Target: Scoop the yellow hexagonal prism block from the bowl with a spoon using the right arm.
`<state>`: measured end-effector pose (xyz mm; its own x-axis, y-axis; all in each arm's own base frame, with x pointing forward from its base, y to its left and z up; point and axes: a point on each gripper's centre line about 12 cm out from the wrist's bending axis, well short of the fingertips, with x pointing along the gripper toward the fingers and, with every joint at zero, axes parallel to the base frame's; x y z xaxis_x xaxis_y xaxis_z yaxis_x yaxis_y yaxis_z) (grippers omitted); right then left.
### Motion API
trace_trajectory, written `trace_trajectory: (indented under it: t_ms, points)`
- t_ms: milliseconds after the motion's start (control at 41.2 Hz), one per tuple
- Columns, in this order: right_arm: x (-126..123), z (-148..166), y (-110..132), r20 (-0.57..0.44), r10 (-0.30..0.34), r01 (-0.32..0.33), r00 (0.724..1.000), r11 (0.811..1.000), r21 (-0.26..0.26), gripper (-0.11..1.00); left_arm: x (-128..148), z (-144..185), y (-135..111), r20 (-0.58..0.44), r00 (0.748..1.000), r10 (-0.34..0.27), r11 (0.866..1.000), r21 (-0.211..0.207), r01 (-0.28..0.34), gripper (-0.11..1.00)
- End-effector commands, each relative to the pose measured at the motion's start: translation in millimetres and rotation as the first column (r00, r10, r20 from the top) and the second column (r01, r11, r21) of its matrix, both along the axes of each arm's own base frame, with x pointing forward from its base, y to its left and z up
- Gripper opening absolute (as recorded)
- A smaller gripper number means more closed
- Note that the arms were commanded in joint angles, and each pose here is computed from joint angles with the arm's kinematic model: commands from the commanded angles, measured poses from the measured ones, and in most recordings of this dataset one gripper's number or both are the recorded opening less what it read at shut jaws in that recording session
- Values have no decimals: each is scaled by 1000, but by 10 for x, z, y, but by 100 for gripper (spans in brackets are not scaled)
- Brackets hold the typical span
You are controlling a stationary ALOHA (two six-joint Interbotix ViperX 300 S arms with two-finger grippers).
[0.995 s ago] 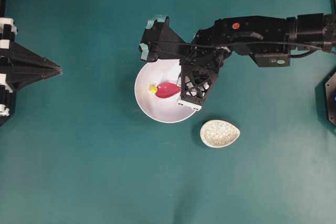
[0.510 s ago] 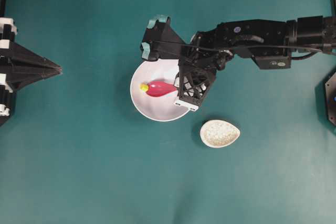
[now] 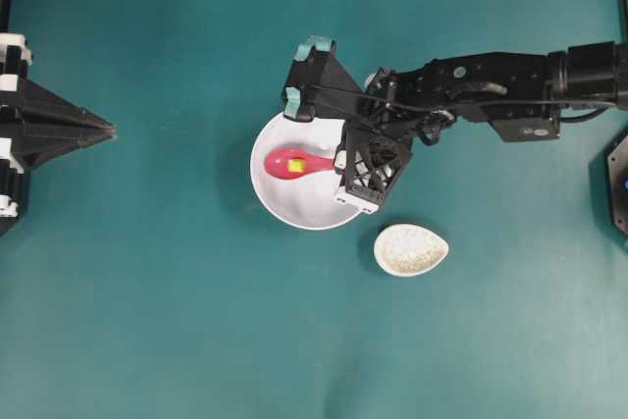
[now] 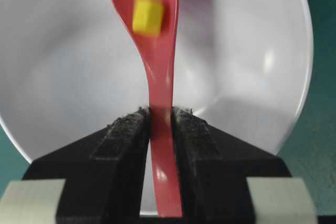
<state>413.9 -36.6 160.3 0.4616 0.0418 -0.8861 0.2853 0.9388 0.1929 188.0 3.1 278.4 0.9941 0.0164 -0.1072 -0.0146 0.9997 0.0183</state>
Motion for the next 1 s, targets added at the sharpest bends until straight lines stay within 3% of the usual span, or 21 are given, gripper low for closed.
trace_trajectory:
  t_ms: [0,364,655,728,801,971]
  points:
    - [7,192,7,66,-1,2,998,1000,-10,21,24,113,3,26,1000,1,1000,5,-1,8]
    - [-2,204,8,66,1,0,998,1000,-11,21,24,113,0,26,1000,-1,1000,5,1,8]
    - [-17,404,11,110,1,1,994,1000,-14,21,24,113,3,26,1000,1,1000,5,-1,8]
    - [-42,490,16,121,3,-1,993,1000,-15,18,24,113,3,26,1000,1,1000,5,-1,8]
    - [-77,561,10,125,2,-1,992,1000,-14,6,24,113,3,26,1000,1,1000,5,-1,8]
    - [-151,732,-13,142,-3,5,990,1000,-13,7,24,113,3,26,1000,1,1000,5,-1,8]
